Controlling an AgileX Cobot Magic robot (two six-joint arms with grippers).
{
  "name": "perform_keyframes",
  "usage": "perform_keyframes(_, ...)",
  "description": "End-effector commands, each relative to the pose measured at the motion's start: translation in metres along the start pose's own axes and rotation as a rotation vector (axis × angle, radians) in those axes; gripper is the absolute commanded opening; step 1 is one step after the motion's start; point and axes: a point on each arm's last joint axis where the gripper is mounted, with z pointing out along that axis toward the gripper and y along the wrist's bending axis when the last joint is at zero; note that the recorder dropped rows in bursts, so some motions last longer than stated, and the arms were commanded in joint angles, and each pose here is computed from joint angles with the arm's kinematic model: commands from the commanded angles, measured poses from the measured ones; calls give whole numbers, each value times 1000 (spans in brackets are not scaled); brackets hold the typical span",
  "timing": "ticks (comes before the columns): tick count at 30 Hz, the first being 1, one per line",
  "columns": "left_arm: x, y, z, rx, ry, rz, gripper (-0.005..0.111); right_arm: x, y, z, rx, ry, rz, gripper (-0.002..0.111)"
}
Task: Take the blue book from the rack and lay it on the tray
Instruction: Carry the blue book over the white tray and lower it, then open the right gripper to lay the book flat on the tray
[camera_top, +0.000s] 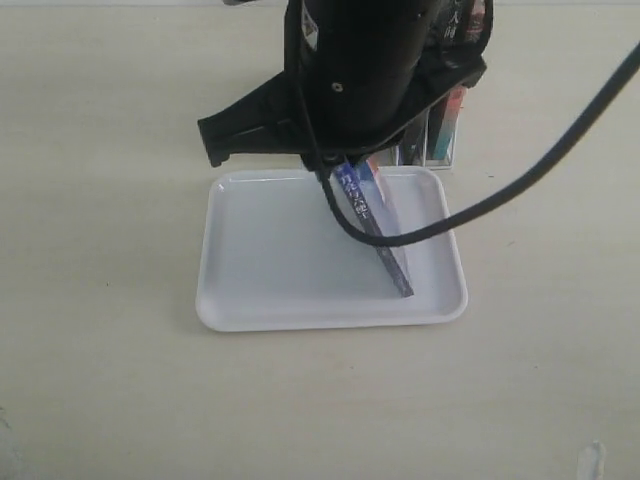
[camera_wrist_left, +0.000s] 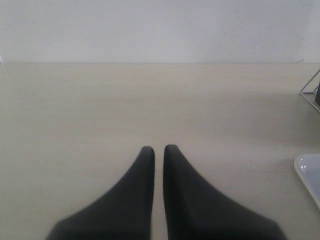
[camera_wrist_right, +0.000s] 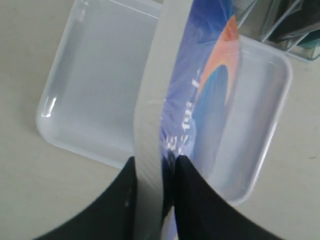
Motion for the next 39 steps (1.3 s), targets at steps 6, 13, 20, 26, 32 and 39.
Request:
perform_keyframes(6, 1, 0, 0, 8, -4, 6, 6, 6, 8, 23, -55, 91, 40, 34)
perform_keyframes(13, 1, 0, 0, 8, -4, 6, 6, -3, 19, 12, -167, 42, 54, 34)
perform_keyframes(20, 1, -1, 0, 10, -4, 6, 6, -22, 31, -13, -287, -49, 75, 34)
perform_keyframes(26, 1, -1, 0, 10, -4, 6, 6, -21, 22, -13, -181, -23, 75, 34)
perform_keyframes(32, 1, -1, 0, 10, -4, 6, 6, -22, 23, -14, -197, -34, 54, 34)
perform_keyframes(39, 1, -1, 0, 10, -4, 6, 6, -20, 29, -15, -264, -3, 56, 34)
